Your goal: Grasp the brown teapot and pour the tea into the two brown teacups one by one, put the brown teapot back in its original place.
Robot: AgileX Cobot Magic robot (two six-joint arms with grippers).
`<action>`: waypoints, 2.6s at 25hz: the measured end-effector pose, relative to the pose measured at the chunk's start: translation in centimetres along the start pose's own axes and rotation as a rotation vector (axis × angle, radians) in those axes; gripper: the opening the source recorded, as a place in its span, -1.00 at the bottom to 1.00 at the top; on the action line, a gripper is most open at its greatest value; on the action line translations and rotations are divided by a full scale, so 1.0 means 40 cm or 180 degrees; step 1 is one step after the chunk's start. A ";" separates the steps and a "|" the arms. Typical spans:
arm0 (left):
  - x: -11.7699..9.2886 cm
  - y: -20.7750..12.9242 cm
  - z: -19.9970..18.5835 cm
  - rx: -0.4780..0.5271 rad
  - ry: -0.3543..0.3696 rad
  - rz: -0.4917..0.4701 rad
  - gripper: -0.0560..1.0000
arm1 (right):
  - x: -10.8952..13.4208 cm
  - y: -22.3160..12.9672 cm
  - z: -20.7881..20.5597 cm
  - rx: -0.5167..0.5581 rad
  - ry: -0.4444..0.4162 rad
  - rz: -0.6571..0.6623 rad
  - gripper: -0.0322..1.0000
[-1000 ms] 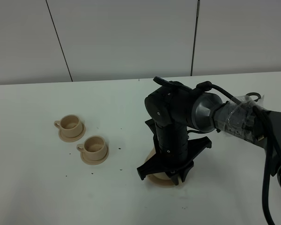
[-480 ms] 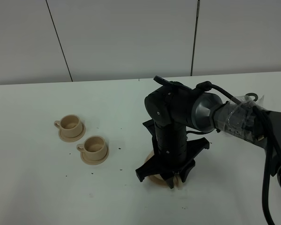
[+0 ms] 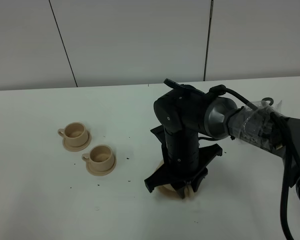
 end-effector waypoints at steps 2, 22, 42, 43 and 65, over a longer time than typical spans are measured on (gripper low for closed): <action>0.000 0.000 0.000 0.0000 0.0000 -0.0009 -0.33 | -0.002 0.002 -0.003 -0.0010 -0.0017 -0.0006 -0.38; 0.000 0.000 0.000 0.0000 0.0000 -0.0007 -0.33 | -0.016 -0.003 0.020 0.0095 -0.0098 -0.0005 -0.38; 0.000 0.000 0.000 0.0000 0.0000 -0.0007 -0.33 | -0.045 -0.005 0.022 0.0115 -0.0234 -0.0074 -0.45; 0.000 0.000 0.000 0.0000 0.0000 -0.0007 -0.33 | -0.046 -0.005 0.022 0.0116 -0.0237 -0.0086 -0.48; 0.000 0.000 0.000 0.0000 0.0000 -0.0007 -0.33 | -0.049 -0.005 0.022 0.0118 -0.0259 -0.0239 -0.76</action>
Point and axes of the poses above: a point on each arm's last joint axis where the gripper is mounted, z pointing out along that axis toward the gripper, x along the wrist's bending axis when the last joint is at zero, y = z × x, the point moved 6 cm from there along z, pointing out along that axis toward the gripper, and after that the axes turned 13 degrees about -z, right-handed, at the moved point
